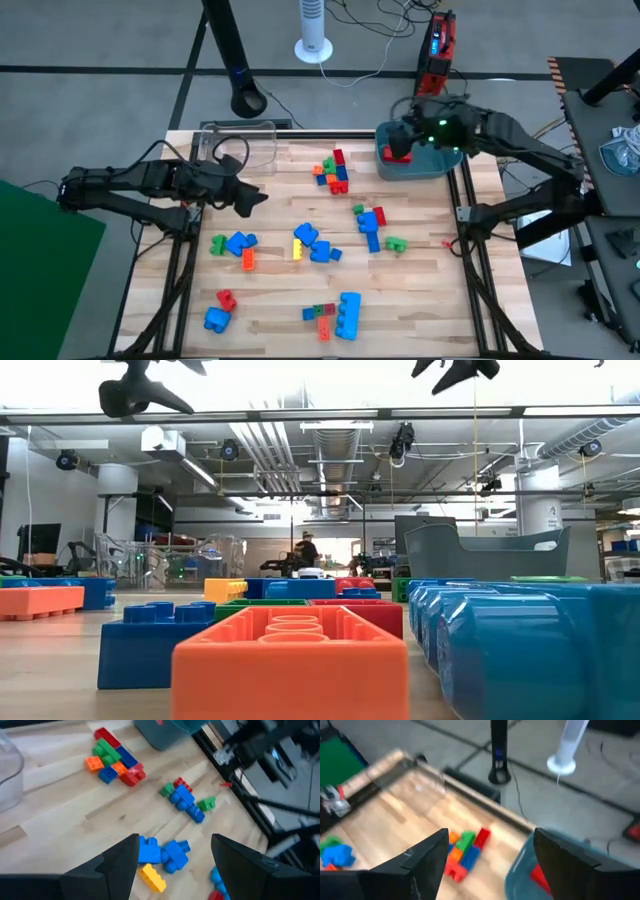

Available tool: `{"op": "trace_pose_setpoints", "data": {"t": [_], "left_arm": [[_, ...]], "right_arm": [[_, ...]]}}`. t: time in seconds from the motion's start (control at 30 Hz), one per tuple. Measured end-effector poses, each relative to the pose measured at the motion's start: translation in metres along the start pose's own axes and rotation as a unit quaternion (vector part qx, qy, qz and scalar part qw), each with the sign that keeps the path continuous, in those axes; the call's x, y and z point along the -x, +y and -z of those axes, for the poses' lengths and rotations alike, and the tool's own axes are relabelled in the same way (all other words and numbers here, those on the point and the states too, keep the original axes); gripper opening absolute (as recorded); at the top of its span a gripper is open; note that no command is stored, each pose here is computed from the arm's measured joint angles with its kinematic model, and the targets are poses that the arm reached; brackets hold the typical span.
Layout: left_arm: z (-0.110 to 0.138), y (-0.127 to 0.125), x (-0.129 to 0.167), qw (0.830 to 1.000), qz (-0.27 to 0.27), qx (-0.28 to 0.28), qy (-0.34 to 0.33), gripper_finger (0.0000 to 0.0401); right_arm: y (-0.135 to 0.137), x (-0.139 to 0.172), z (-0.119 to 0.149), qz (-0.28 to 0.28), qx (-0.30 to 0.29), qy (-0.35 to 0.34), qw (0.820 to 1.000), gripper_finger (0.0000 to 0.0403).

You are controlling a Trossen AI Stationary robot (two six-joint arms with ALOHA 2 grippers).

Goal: Sort blocks by size
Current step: Put the small yellow game piece into the transparent bin

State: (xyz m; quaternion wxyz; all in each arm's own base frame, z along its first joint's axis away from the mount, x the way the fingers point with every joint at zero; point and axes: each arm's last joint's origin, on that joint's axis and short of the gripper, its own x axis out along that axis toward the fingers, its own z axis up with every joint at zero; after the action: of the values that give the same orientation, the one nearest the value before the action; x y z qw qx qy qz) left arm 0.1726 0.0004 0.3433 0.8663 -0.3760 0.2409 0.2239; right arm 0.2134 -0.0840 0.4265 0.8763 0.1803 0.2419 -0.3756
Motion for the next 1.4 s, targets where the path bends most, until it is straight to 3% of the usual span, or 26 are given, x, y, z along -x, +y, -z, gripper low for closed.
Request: {"op": "trace_pose_setpoints", "data": {"t": [0.3, 0.5, 0.67, 0.8, 0.93, 1.1, 1.23, 1.4], "left_arm": [[0.013, -0.011, -0.017, 0.985, 0.068, -0.104, 0.121, 0.0235], [0.020, -0.021, -0.048, 0.971, 0.067, -0.180, 0.140, 0.0235], [0.026, -0.027, -0.079, 0.966, 0.052, -0.198, 0.157, 0.0235], [0.039, -0.022, -0.100, 0.961, 0.007, -0.163, 0.221, 0.0235], [0.051, -0.021, -0.113, 0.956, -0.013, -0.078, 0.283, 0.0235], [0.063, -0.025, -0.140, 0.959, -0.057, 0.020, 0.276, 0.0235], [0.074, -0.022, -0.162, 0.951, -0.100, 0.088, 0.278, 0.0235], [0.083, -0.026, -0.179, 0.945, -0.137, 0.120, 0.273, 0.0235]], "right_arm": [[0.009, -0.041, 0.035, -0.018, -0.013, 0.114, 0.993, 0.0251], [0.016, -0.037, 0.040, -0.032, -0.003, 0.117, 0.993, 0.0261], [0.015, -0.030, 0.039, -0.036, -0.011, 0.108, 0.993, 0.0275], [0.014, -0.028, 0.040, -0.034, -0.027, 0.110, 0.993, 0.0285], [0.012, -0.027, 0.043, -0.023, -0.036, 0.126, 0.991, 0.0294], [0.010, -0.026, 0.047, -0.010, -0.029, 0.146, 0.989, 0.0304], [0.010, -0.027, 0.047, -0.011, -0.017, 0.145, 0.989, 0.0310], [0.010, -0.027, 0.047, -0.021, 0.049, 0.143, 0.988, 0.0308]]}}
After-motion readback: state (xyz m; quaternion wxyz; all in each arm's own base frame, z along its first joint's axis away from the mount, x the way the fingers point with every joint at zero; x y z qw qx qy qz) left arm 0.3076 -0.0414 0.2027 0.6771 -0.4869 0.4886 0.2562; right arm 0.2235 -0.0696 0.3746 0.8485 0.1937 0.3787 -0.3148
